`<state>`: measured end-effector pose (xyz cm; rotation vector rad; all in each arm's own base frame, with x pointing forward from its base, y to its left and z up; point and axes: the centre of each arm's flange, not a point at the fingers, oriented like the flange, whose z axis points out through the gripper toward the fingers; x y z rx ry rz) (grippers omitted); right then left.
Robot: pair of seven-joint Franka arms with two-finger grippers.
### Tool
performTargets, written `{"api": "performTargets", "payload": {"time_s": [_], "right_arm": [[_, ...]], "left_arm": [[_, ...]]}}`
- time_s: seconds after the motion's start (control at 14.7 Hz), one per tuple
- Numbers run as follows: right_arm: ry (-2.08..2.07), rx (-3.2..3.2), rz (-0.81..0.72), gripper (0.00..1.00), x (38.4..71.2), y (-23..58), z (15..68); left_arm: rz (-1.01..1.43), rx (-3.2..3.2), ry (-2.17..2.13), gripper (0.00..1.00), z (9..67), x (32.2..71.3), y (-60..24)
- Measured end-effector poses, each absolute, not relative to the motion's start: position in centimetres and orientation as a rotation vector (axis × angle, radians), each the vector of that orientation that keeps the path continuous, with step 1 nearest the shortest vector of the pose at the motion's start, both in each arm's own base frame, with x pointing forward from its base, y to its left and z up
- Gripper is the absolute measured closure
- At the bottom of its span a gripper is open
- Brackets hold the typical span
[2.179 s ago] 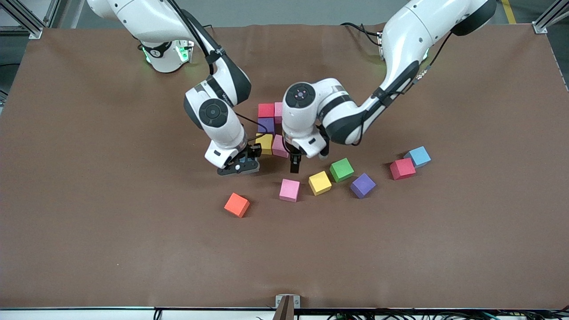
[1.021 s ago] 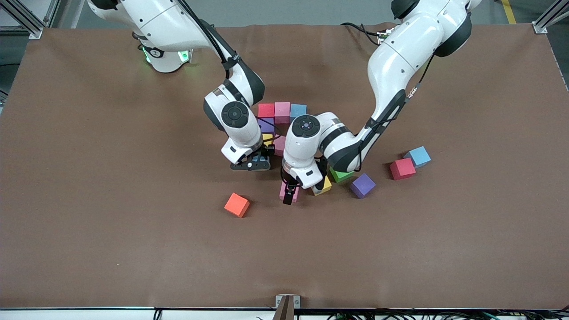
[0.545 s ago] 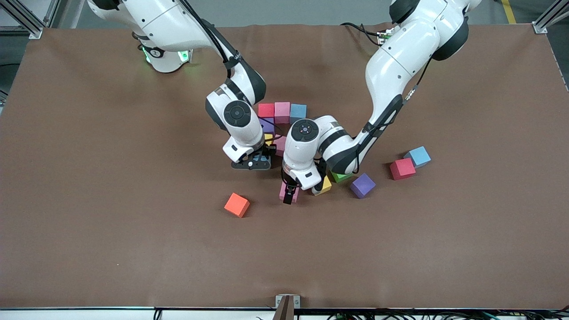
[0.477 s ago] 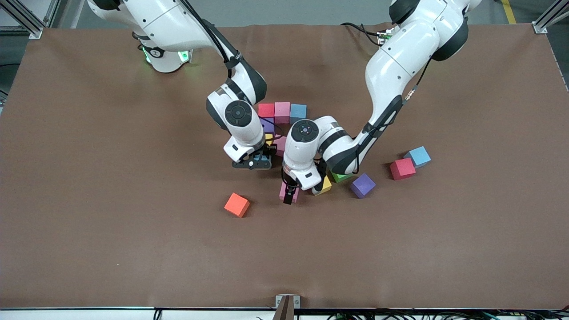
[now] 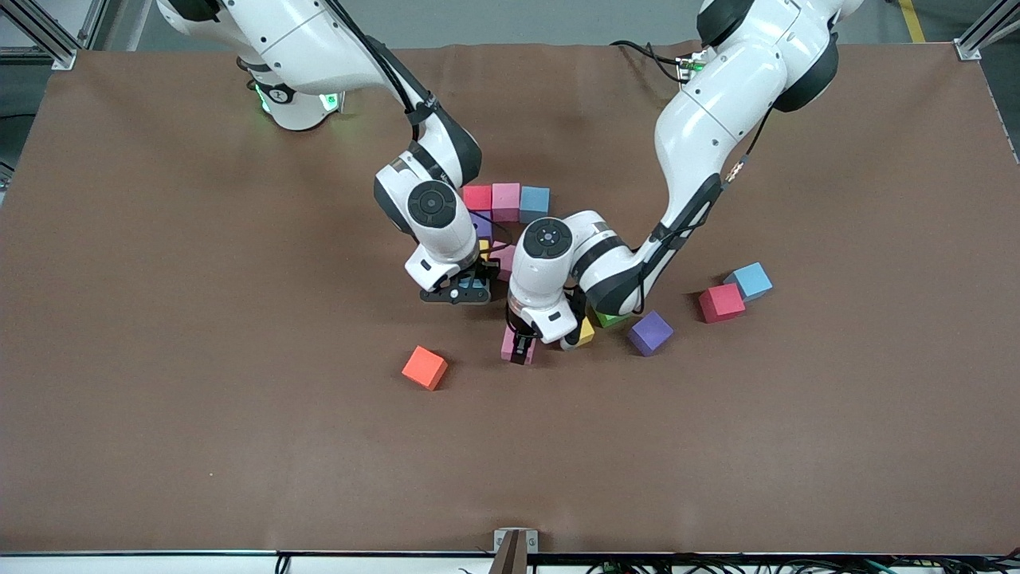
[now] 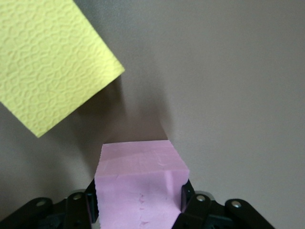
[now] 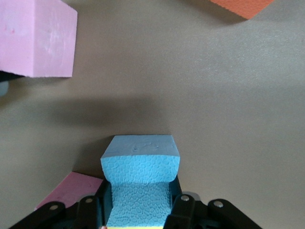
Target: Arrange 11 blocks into digit 3
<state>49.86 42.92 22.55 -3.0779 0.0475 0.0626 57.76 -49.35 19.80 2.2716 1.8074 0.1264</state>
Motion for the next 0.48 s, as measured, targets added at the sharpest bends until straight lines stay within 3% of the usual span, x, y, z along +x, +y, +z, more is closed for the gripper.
{"api": "performTargets", "payload": {"time_s": [0.48], "right_arm": [[0.038,-3.093,0.045,0.50,50.2,42.5,22.5]], "left_arm": [[0.108,2.284,1.898,0.36,20.1,58.2,-47.8]]}}
